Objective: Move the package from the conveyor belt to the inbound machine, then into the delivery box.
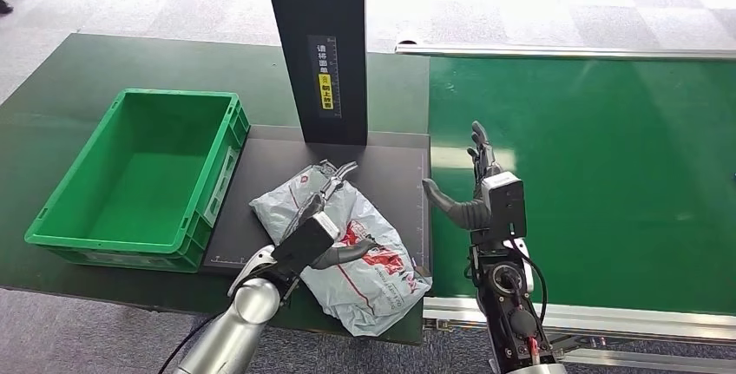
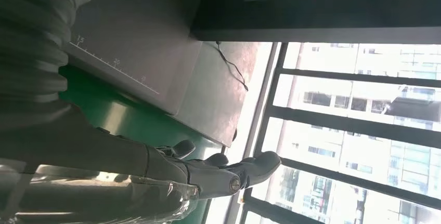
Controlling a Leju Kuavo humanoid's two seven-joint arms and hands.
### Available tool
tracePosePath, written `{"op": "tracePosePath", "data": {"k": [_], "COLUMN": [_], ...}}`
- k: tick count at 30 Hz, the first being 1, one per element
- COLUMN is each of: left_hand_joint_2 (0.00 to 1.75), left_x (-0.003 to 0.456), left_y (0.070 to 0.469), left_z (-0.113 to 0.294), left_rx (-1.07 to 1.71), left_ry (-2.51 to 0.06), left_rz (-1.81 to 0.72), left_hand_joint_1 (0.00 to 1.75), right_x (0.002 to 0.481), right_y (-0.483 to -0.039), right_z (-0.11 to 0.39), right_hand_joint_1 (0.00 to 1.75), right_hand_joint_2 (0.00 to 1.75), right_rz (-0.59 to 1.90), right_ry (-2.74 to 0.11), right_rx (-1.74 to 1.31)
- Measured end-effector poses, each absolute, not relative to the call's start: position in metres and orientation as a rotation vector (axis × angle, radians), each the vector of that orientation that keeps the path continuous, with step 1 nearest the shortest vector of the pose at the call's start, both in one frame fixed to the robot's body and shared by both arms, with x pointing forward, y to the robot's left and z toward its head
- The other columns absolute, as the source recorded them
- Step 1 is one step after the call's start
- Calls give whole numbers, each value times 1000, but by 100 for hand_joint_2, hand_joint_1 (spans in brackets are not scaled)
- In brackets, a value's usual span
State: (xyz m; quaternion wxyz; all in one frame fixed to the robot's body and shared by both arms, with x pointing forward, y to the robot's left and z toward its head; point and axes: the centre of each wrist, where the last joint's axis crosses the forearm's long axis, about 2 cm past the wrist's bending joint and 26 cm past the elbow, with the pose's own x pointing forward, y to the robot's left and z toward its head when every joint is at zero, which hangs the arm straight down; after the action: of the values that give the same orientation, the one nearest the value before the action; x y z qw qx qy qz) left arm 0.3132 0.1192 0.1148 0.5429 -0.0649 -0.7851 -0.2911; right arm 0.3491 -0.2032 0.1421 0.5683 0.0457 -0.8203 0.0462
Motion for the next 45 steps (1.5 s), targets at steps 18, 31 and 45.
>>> {"op": "tracePosePath", "data": {"k": [18,31,45], "left_hand_joint_2": [175,175,175], "left_x": [311,324,324], "left_y": [102,91,102], "left_z": [92,94,100], "left_rx": [35,133,89], "left_ry": [-1588,-1453,-1741], "left_rz": [-1050,-1119,-868], "left_hand_joint_1": [0,173,175], "right_x": [332,329,325], "right_y": [-216,-214,-213], "right_z": [131,130,127], "right_hand_joint_1": [0,0,0], "right_hand_joint_2": [175,175,175], "right_rz": [90,136,150], "right_ry": [-1915,-1908,-1897], "right_rx": [60,37,58]}}
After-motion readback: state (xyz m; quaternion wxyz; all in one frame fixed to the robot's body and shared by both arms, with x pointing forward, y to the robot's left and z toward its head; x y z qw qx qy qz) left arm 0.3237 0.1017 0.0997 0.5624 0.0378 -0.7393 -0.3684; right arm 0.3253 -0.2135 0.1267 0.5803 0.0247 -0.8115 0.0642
